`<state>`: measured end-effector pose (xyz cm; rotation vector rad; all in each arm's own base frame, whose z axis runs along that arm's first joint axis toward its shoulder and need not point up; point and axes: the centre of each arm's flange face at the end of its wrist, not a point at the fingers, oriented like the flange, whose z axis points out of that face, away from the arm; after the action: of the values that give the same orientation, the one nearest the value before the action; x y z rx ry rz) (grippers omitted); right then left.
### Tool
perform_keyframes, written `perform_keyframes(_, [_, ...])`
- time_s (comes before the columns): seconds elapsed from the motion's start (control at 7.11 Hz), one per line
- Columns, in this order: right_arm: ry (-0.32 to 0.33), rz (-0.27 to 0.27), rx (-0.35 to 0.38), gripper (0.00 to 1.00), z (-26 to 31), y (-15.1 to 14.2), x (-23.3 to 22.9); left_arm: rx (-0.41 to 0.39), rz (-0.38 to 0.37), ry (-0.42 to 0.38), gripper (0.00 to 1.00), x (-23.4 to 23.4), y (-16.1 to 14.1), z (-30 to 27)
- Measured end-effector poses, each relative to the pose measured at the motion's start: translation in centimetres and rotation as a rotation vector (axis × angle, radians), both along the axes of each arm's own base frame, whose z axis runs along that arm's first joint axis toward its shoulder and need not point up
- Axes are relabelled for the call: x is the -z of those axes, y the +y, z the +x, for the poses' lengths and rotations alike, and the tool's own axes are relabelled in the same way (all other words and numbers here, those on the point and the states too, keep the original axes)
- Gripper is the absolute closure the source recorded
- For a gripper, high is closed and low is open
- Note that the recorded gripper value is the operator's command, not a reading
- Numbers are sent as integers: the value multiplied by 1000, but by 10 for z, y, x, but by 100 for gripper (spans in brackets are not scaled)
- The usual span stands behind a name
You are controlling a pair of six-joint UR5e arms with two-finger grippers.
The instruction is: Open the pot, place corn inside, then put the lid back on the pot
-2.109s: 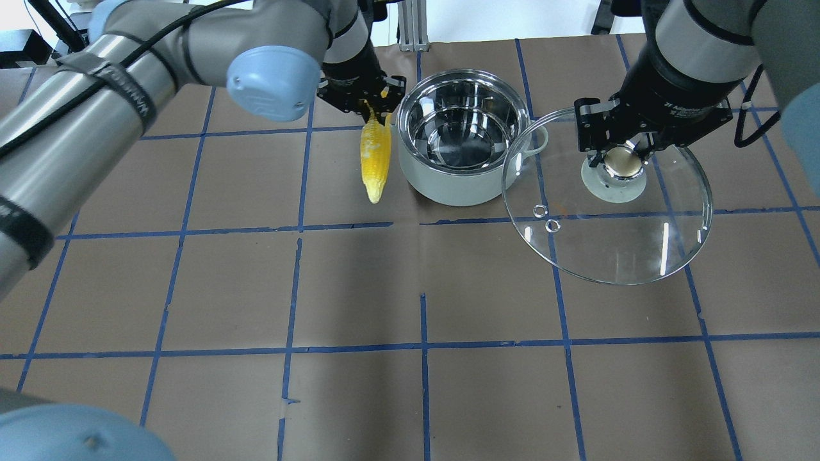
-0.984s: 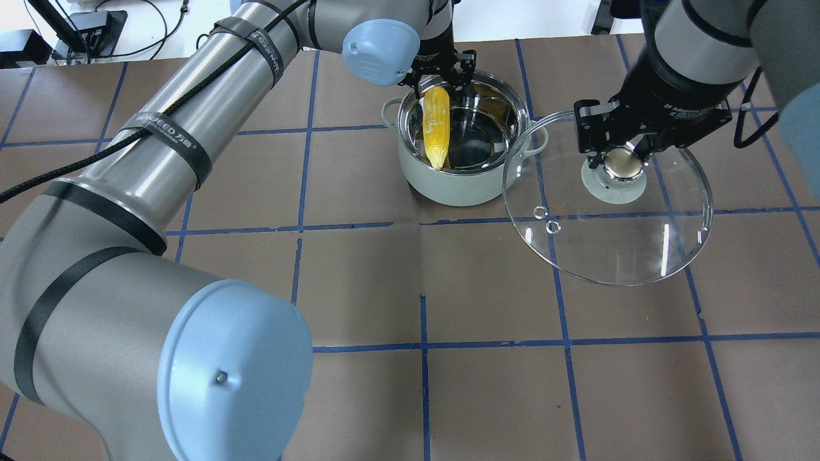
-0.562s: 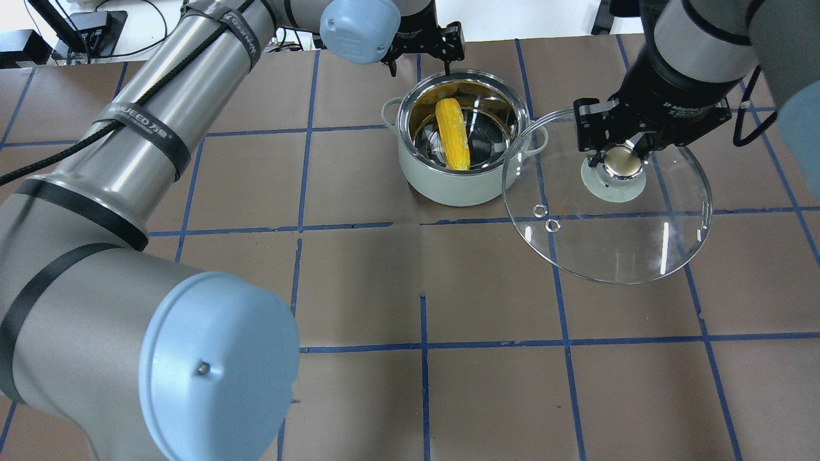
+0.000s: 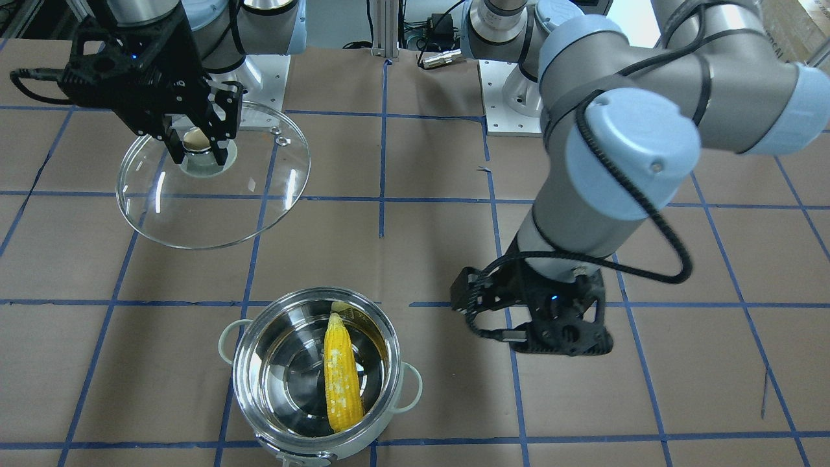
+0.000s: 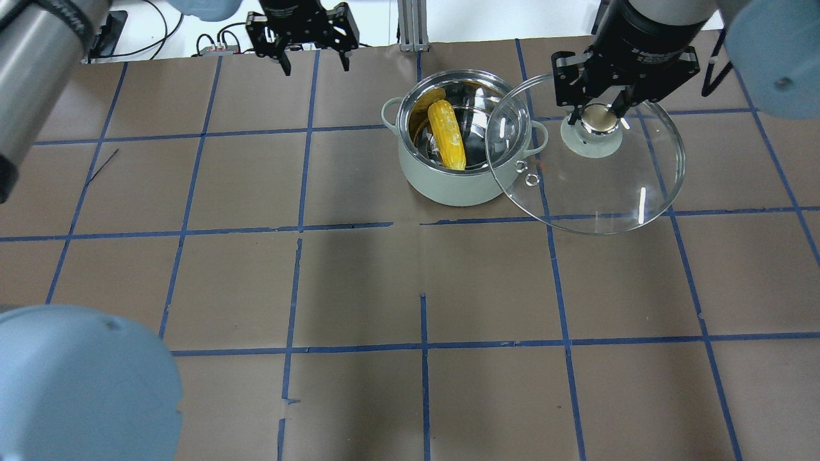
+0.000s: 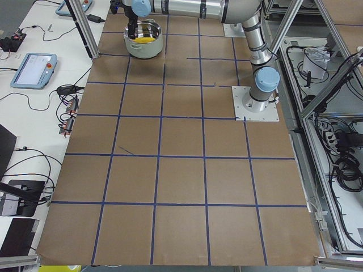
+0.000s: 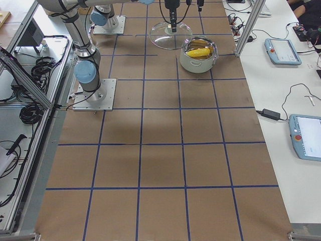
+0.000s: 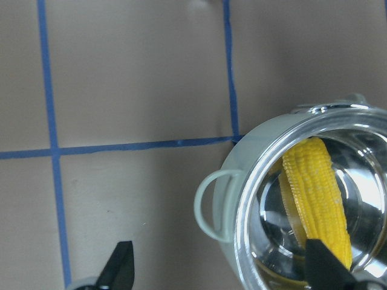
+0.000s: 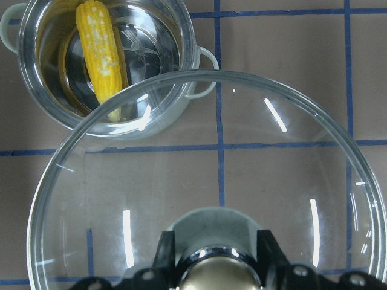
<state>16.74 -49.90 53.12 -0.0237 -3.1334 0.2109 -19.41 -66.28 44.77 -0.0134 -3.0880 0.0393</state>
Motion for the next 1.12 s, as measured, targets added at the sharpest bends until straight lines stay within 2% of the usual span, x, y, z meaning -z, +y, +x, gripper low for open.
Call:
perform_keyframes(0.28, [-10, -25, -6, 86, 35, -42, 28, -3, 5, -20, 0, -39, 77, 54])
perform_keyframes(0.56, [-15, -36, -7, 86, 65, -82, 57, 6, 7, -87, 0, -80, 149, 71])
perform_keyframes(0.84, [-11, -30, -11, 86, 77, -129, 91, -2, -8, -75, 0, -102, 177, 72])
perform_keyframes(1.12, [-8, -17, -15, 86, 86, -161, 116, -9, 25, -72, 0, -95, 179, 73])
